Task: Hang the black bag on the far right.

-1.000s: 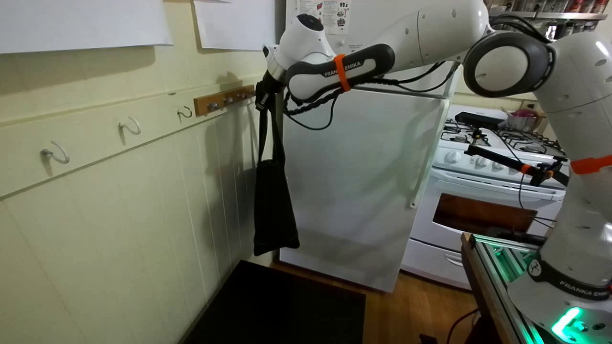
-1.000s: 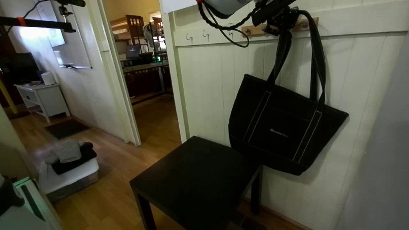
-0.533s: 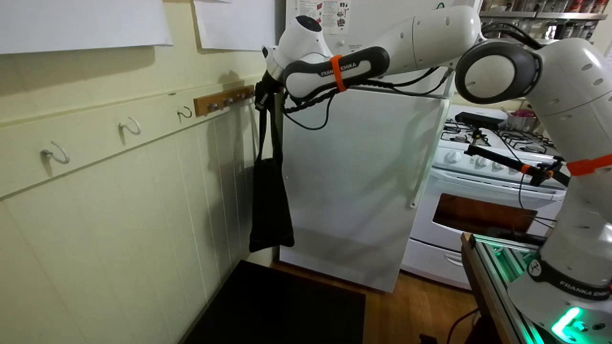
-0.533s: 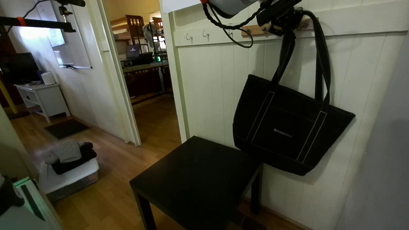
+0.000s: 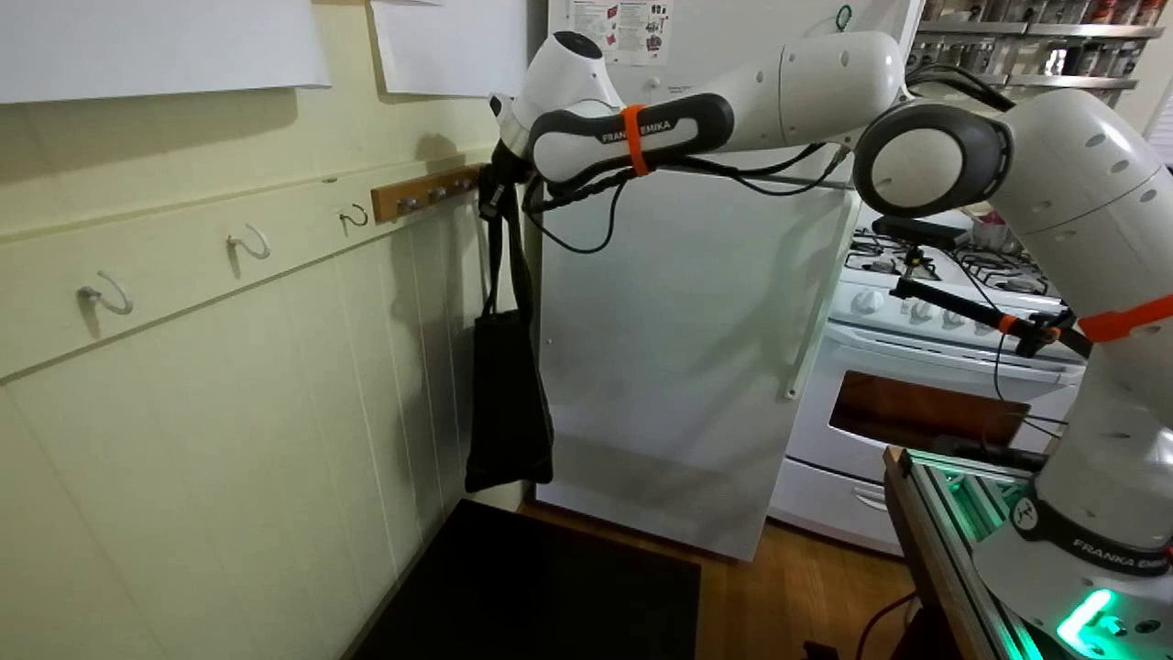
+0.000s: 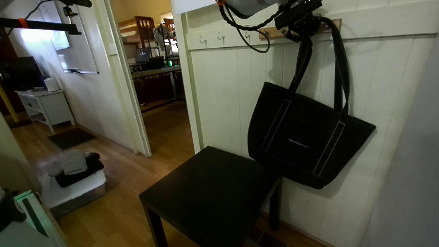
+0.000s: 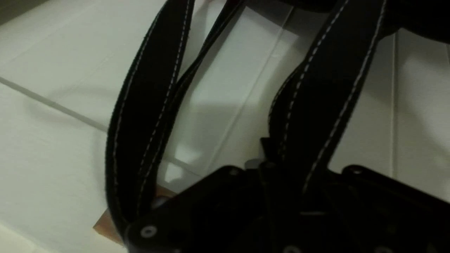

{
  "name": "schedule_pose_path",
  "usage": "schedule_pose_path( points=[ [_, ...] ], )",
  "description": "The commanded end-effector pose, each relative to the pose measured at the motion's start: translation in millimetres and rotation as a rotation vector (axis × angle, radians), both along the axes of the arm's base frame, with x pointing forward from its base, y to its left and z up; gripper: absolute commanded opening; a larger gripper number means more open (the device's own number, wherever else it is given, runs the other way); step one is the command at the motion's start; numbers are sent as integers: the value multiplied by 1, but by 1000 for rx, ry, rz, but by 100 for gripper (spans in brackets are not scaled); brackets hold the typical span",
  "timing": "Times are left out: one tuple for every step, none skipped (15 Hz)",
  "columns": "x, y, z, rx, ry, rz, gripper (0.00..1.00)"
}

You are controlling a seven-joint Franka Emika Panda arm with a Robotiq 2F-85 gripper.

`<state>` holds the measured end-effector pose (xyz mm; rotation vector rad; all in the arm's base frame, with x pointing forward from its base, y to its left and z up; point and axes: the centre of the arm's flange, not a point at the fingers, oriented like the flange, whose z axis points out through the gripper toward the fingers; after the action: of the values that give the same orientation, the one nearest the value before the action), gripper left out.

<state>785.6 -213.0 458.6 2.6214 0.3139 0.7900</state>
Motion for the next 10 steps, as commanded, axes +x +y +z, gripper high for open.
schedule_pose_path(
  points=[
    [26,-12,18,11,4,23,2],
    [27,-14,18,10,7,19,2],
    [28,-16,18,8,9,17,2],
    [29,-17,18,7,8,16,2],
    [31,-18,18,5,9,14,2],
    [32,-19,18,5,9,12,2],
    [35,-19,18,7,9,13,2],
    [36,-20,18,8,9,13,2],
    [38,-20,17,8,7,14,2],
    [41,-20,17,10,8,15,2]
  ],
)
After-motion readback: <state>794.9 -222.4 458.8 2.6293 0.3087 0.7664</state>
